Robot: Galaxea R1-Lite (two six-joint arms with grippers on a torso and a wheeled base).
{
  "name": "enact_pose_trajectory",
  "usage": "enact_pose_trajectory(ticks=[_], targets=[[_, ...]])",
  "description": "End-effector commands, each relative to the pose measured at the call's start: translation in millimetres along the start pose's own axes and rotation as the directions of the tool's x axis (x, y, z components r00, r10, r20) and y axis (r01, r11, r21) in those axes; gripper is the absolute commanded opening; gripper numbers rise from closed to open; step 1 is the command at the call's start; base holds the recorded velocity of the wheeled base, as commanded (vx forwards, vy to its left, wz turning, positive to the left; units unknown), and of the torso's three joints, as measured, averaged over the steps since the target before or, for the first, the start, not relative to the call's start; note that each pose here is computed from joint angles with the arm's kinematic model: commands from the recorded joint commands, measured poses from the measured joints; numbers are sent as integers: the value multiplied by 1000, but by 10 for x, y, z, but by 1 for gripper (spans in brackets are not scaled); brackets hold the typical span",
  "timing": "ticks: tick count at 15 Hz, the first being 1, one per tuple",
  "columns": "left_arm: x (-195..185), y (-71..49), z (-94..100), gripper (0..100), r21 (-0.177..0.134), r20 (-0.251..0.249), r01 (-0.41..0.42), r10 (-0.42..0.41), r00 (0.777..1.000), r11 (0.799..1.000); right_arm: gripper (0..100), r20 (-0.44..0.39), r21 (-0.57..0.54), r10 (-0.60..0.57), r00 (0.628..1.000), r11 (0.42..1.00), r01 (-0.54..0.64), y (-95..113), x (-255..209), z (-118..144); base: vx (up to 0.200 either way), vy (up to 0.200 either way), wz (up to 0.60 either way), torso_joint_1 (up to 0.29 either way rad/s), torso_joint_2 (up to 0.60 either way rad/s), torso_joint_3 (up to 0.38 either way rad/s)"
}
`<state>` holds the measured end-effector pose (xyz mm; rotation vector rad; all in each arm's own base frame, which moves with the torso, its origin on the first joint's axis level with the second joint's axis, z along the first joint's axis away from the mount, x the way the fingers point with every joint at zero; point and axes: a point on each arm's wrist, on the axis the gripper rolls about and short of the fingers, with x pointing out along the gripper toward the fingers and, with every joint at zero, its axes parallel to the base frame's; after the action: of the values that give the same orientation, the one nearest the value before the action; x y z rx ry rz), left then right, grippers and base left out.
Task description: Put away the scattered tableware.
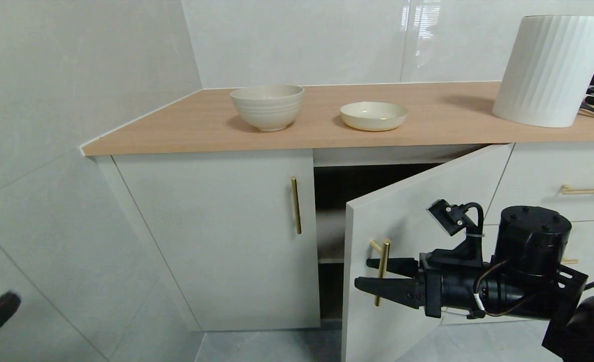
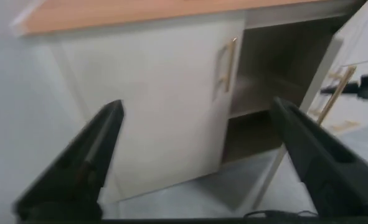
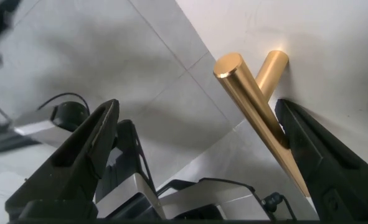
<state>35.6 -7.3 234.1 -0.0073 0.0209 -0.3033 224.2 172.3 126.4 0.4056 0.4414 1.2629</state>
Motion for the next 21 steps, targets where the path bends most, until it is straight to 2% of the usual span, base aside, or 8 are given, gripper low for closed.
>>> enact_pose_trajectory(ticks=[1,3,5,7,8,11,15,21], targets=[[1112,141,211,0,-51,-143,146,-152,978,988,100,20,-20,8,1000,1000,-7,44,-30,42,0,0,0,0,0,0],[1389,73,148,0,-68,-151,208,-216,965,976,100,17,-19,6,1000,1000,-6,34,-24,33,0,0,0,0,0,0],[1650,-43,45,0,-162,-169,267,-294,941,950,100,11,-14,3,1000,1000,-3,29,-30,12,0,0,0,0,0,0],[1938,-293,-132,0,-286,-191,348,-409,892,893,100,6,-12,0,1000,1000,0,24,-34,-6,0,0,0,0,0,0],[2105,-404,-269,0,-309,-211,386,-458,864,869,100,4,-10,-1,1000,1000,1,18,-31,-12,0,0,0,0,0,0],[2530,-643,-745,0,-332,-276,437,-529,802,836,100,-7,0,-8,1000,1000,8,-21,-7,-42,0,0,0,0,0,0],[2854,-995,-1312,0,-334,-277,505,-595,755,796,100,-17,10,-13,1000,1000,13,-50,7,-72,0,0,0,0,0,0],[3128,-1329,-1403,0,-316,-223,580,-653,724,751,100,-5,11,-29,1000,1000,29,-60,-46,-54,0,0,0,0,0,0]])
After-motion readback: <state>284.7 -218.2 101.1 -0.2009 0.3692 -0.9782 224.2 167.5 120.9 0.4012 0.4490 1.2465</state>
